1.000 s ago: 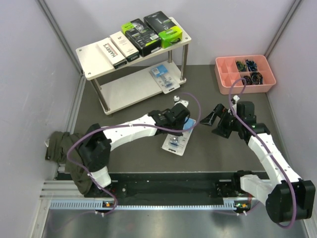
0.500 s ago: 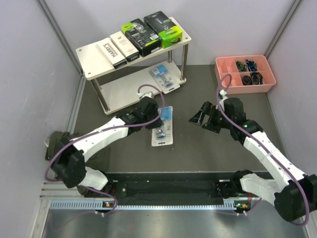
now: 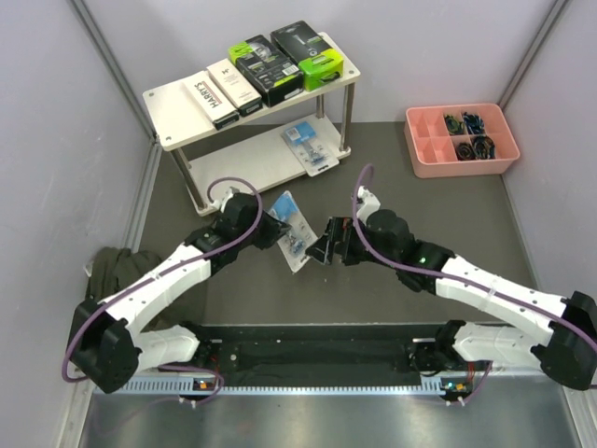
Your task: Place and organize the shaving razors onto the shelf
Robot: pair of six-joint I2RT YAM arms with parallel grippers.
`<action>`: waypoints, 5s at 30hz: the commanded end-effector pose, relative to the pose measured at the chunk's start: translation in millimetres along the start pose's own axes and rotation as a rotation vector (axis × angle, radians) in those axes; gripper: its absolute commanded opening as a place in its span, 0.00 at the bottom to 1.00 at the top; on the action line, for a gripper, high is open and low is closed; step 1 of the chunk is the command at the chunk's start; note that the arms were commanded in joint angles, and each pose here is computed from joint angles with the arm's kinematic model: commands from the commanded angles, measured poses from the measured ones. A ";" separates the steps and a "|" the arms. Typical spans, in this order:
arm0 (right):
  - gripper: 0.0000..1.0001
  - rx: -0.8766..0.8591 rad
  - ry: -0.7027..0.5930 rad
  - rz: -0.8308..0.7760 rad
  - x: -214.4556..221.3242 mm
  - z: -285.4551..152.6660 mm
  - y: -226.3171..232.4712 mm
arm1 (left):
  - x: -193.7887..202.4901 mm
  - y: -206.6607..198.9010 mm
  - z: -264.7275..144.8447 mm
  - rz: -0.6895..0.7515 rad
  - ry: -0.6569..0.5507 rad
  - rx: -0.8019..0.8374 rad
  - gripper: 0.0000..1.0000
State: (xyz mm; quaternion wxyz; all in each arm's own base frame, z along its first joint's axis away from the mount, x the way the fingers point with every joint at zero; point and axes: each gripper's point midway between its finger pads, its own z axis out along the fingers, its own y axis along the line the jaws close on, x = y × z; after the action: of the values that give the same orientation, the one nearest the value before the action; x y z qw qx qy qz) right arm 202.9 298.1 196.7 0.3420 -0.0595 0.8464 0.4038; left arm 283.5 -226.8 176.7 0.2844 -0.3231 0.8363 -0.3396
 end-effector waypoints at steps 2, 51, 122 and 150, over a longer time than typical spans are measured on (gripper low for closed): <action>0.98 -0.036 -0.174 -0.016 -17.8 9.6 27.2 | -1.9 -17.5 -2.5 -0.241 0.012 0.104 0.00; 0.00 0.069 -0.188 -0.014 -4.4 25.7 17.7 | 11.6 -26.7 -23.2 0.026 0.074 0.251 0.99; 0.00 -0.266 -0.369 0.604 -186.6 190.2 -12.0 | -38.6 87.3 -95.7 0.502 -0.174 -0.158 0.99; 0.08 -0.173 -0.386 0.901 -134.9 238.3 -91.2 | -34.0 97.0 -91.2 0.505 -0.154 -0.176 0.99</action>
State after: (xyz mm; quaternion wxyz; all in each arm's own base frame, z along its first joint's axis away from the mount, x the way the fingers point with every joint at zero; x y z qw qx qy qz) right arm 448.8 388.5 128.7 0.2723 0.3345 0.6800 0.5929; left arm 206.7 -113.5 169.7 0.3898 -0.1578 0.8927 -0.1621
